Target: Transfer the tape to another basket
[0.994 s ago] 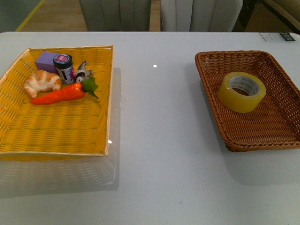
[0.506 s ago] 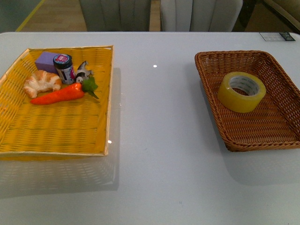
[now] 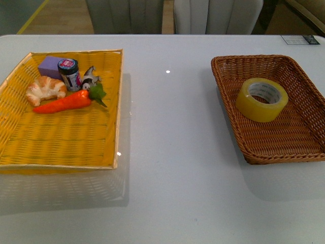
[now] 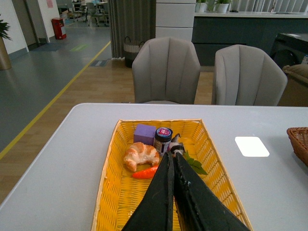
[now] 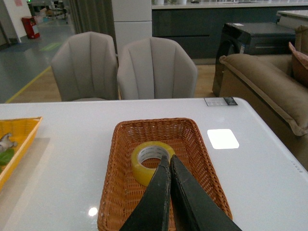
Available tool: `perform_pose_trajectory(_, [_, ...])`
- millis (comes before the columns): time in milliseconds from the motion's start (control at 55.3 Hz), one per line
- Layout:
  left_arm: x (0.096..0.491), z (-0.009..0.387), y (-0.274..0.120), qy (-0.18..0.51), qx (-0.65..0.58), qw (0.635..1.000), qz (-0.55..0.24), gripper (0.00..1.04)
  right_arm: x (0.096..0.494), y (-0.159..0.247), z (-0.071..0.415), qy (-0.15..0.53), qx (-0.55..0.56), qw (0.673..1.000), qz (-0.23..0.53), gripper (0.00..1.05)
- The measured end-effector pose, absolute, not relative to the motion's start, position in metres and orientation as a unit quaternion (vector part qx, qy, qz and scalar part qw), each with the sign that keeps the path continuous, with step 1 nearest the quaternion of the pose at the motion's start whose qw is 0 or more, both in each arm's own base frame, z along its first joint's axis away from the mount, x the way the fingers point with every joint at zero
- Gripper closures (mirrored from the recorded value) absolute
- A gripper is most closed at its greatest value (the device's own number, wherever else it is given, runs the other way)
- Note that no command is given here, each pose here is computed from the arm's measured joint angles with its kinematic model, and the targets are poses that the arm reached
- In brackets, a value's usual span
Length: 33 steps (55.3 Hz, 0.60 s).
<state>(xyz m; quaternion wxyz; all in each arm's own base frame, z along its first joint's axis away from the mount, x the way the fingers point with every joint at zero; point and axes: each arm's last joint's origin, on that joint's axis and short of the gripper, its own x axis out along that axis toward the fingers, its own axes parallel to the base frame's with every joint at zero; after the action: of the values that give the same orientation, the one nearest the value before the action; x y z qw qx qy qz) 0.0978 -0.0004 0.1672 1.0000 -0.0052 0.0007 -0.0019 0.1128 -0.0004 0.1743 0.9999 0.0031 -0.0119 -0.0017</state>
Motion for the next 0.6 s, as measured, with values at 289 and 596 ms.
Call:
perform_pose_trajectory(289, [0.098, 0.167, 0.0, 0.001, -0.005, 1.0, -0.002, 1.03, 0.107, 0.0, 0.174, -0.011, 0.003, 1.0, -0.002, 1.03])
perform_pose_trajectory(596, [0.098, 0.167, 0.0, 0.001, -0.005, 1.0, -0.002, 1.03, 0.097, 0.0, 0.171, -0.009, 0.003, 1.0, -0.001, 1.03])
